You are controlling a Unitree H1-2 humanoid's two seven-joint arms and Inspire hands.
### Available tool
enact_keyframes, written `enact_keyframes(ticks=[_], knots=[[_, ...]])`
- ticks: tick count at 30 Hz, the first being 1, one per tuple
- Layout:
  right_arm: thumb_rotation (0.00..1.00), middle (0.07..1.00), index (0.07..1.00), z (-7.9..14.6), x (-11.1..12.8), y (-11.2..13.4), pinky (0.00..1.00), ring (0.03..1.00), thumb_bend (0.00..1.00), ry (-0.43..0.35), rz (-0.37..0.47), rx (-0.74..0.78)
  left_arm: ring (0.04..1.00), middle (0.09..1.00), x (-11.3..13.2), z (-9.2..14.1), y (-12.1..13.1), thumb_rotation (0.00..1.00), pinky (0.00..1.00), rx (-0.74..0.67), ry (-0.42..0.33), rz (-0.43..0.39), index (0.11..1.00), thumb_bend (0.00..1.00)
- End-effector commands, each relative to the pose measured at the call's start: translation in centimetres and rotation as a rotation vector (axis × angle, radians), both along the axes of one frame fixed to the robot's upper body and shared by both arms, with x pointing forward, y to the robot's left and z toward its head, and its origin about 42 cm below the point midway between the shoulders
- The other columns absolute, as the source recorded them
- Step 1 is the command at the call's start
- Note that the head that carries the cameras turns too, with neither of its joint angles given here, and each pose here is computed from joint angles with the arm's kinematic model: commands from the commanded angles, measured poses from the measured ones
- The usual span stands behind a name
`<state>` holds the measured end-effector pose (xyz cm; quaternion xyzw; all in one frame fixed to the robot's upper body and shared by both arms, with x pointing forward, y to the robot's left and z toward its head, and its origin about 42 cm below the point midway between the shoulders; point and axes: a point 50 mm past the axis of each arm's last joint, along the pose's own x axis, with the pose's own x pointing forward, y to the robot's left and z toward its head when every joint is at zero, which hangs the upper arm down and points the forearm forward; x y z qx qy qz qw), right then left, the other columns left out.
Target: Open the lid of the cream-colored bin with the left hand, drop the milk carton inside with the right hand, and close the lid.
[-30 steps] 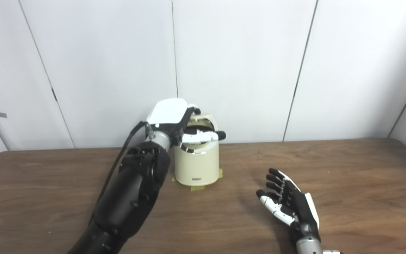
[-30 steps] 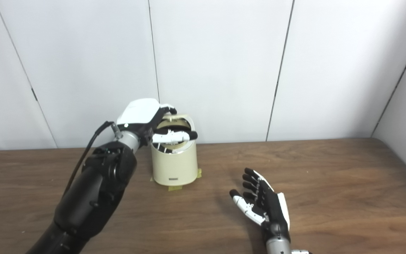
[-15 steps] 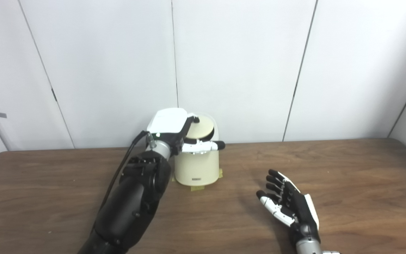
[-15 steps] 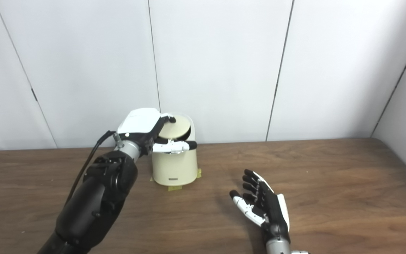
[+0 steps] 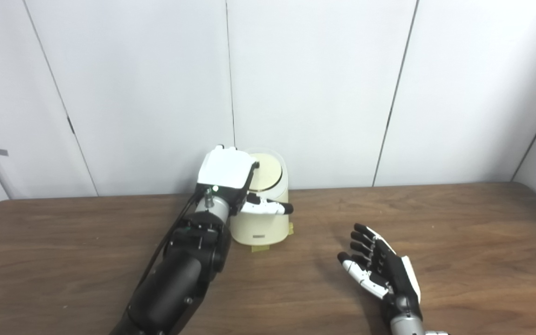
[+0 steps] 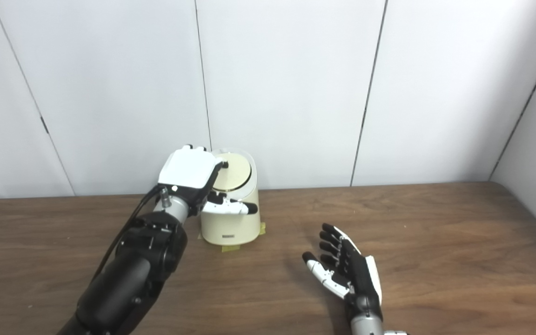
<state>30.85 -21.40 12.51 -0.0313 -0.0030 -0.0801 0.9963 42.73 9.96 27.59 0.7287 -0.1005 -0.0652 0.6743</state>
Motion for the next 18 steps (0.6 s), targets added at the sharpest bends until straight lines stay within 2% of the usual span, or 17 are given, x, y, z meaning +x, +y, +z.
enact_keyframes(ticks=[1,4,18], knots=[[0.25,0.822,0.816,1.9,1.0,0.1,0.76,0.815,0.25,-0.077,0.002,0.024,0.959,0.857,0.3,1.0,0.4,0.91,1.0,0.03,-0.05,0.009,0.828,0.94],[0.29,0.822,0.817,1.9,1.1,-0.1,0.77,0.816,0.26,-0.074,-0.009,0.03,0.961,0.854,0.2,0.3,0.6,0.9,1.0,0.055,-0.046,0.008,0.824,0.93],[0.25,0.821,0.811,1.8,1.2,0.3,0.76,0.815,0.25,-0.072,-0.001,0.049,0.939,0.848,-0.3,-1.8,0.4,0.89,1.0,0.154,-0.042,-0.006,0.826,0.9]])
